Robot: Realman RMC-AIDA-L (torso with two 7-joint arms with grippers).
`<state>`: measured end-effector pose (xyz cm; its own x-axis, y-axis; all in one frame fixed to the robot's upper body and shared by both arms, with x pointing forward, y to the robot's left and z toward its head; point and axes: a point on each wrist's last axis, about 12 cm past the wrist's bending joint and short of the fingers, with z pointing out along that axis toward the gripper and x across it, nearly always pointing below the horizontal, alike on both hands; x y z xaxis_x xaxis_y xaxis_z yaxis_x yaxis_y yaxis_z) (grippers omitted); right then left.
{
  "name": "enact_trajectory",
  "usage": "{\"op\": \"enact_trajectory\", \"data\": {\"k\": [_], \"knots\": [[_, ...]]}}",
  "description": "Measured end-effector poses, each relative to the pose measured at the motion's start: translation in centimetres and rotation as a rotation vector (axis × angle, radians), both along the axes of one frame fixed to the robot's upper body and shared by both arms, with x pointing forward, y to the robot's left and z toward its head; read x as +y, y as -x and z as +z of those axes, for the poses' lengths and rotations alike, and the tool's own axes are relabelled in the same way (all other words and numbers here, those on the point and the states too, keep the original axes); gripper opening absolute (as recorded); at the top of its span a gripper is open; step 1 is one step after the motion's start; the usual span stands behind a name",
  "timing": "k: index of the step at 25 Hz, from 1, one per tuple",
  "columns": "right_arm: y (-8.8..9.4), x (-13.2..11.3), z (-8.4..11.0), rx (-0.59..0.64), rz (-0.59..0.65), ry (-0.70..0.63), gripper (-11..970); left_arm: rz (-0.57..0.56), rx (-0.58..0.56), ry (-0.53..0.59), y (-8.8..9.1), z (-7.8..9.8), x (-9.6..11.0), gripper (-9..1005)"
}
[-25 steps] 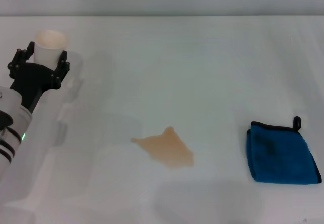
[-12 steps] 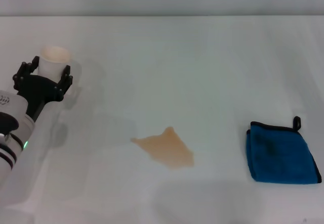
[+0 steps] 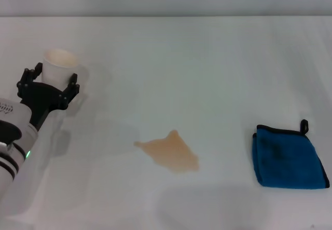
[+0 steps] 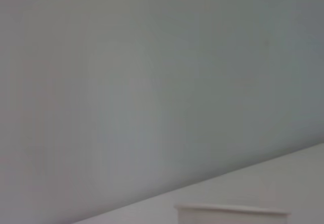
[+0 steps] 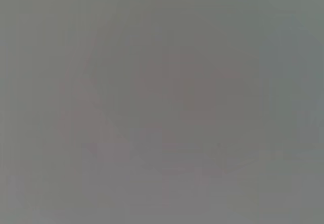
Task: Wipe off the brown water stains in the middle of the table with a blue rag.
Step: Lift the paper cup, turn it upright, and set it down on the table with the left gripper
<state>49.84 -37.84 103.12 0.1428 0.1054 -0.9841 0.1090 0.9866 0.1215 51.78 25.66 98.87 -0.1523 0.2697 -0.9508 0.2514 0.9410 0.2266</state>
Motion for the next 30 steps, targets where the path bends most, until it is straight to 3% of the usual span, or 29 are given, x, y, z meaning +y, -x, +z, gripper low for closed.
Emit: {"op": "enact_trajectory", "data": {"k": [18, 30], "knots": [[0.0, 0.0, 0.2, -0.015, -0.002, 0.000, 839, 0.031, -0.009, 0.039, 2.6, -0.7, 0.4, 845], [-0.1, -0.2, 0.3, -0.019, -0.008, 0.001, 838, 0.021, 0.007, 0.064, 3.4, -1.0, -0.2, 844]]}}
